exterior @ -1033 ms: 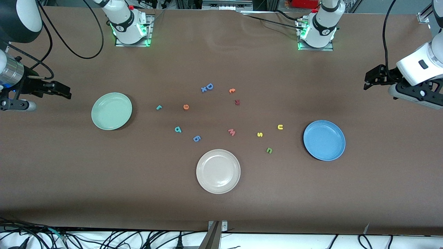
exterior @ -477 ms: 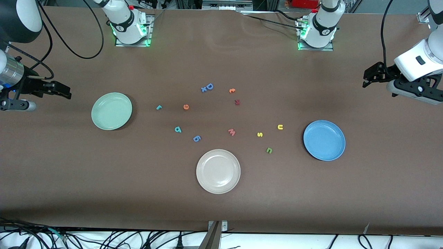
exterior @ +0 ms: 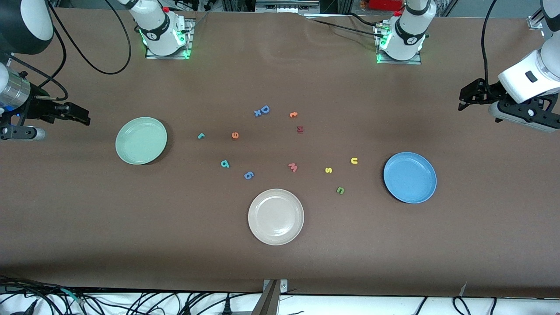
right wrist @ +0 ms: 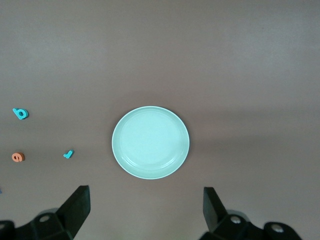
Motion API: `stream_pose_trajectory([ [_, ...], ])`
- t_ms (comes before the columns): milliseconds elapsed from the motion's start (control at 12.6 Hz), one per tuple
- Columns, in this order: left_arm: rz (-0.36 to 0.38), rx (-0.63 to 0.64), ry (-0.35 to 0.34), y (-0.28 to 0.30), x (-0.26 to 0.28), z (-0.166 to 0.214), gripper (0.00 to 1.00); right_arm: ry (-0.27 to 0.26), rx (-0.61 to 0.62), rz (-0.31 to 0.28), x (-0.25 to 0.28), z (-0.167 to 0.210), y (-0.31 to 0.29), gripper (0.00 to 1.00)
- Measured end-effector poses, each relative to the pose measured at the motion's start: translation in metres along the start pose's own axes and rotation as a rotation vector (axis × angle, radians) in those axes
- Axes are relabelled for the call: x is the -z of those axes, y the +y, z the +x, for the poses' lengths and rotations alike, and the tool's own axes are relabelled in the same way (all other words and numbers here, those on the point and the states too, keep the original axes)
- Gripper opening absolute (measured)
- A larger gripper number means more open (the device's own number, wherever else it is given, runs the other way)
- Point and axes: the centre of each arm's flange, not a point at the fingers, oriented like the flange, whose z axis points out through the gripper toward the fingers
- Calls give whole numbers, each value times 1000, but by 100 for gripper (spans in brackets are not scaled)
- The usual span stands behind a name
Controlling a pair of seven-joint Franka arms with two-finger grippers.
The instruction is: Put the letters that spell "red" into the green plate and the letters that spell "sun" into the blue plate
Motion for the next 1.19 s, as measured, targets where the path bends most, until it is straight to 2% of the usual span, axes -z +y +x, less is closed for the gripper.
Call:
stream_pose_trajectory([
  [715, 2, -24, -1, 15, 11, -6, 100, 3, 5, 0, 1, 0, -3, 100],
  [1192, -13, -53, -73, 35, 7, -11, 100, 8, 4, -1, 3, 1, -2, 100],
])
